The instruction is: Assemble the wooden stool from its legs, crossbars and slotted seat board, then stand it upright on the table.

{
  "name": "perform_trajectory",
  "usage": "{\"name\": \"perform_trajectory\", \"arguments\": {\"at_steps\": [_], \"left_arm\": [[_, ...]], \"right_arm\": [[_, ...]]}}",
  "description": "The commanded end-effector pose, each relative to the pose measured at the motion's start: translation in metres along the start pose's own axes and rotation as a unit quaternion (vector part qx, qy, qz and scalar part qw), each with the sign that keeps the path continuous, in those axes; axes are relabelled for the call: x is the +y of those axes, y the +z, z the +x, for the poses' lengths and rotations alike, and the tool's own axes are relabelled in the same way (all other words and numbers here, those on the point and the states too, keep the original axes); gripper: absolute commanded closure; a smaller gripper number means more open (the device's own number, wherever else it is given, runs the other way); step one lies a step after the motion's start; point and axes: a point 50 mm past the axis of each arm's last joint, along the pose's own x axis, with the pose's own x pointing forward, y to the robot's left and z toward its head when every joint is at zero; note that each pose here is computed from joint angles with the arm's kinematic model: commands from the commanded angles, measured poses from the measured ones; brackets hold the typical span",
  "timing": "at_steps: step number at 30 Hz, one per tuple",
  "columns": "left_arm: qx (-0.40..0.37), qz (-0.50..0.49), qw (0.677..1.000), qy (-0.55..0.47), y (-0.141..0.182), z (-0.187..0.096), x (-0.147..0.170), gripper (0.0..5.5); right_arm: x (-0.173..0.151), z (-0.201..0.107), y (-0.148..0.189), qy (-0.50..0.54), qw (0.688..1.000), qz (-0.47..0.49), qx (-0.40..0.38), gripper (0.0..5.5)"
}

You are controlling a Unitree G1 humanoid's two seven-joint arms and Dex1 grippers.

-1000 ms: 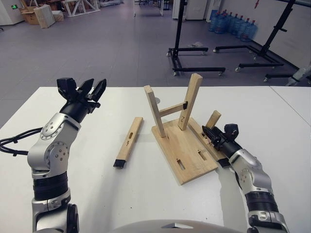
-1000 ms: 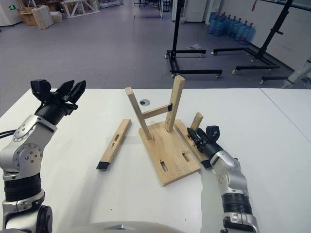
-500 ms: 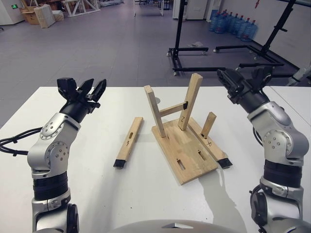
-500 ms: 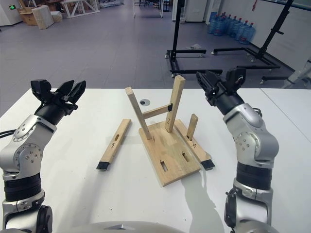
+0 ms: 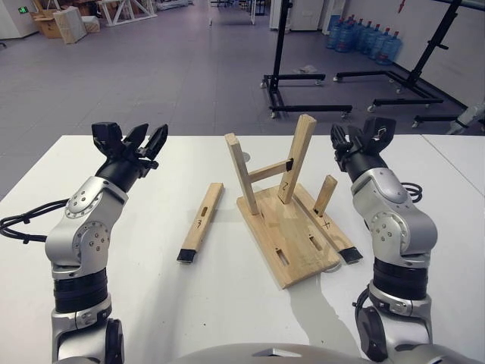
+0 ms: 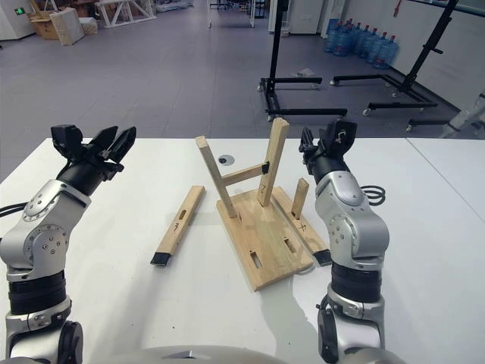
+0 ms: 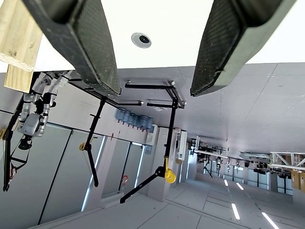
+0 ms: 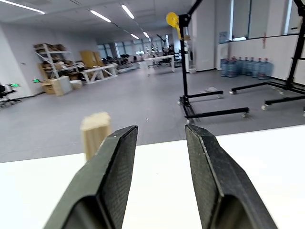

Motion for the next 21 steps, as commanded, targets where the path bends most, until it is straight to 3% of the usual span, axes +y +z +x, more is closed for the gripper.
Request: {"name": "perform_trajectory", "arguments": {"at_steps": [1, 7, 9, 13, 16, 18, 21], "left_arm": [[-0.001, 0.005, 1.000, 0.001, 0.000, -0.001, -0.001, 2.83], [0.004, 0.005, 1.000, 0.002, -0.003, -0.003, -0.002, 2.83], [0.004, 0.005, 1.000, 0.003, -0.004, -0.003, -0.002, 2.83], [0.004, 0.003, 1.000, 0.006, -0.004, -0.005, -0.002, 2.83], [0.004, -0.002, 1.000, 0.008, -0.005, -0.007, -0.004, 2.83], [0.004, -0.007, 1.000, 0.012, -0.005, -0.011, -0.003, 2.83], [0.000, -0.036, 0.999, 0.035, 0.000, -0.034, 0.007, 2.83]], "right_arm": [[-0.005, 0.001, -0.019, -0.015, 0.999, -0.008, 0.028, 3.68], [-0.023, -0.015, -0.084, -0.039, 0.991, -0.016, 0.125, 3.68], [-0.022, -0.011, -0.068, -0.033, 0.995, 0.027, 0.092, 3.68], [-0.021, 0.008, 0.031, 0.013, 0.991, 0.125, -0.056, 3.68], [-0.037, 0.001, 0.093, 0.055, 0.981, 0.134, -0.130, 3.68], [-0.059, -0.016, 0.106, 0.099, 0.988, 0.030, -0.117, 3.68], [-0.103, -0.060, 0.086, 0.194, 0.976, -0.093, 0.038, 3.68]]}}
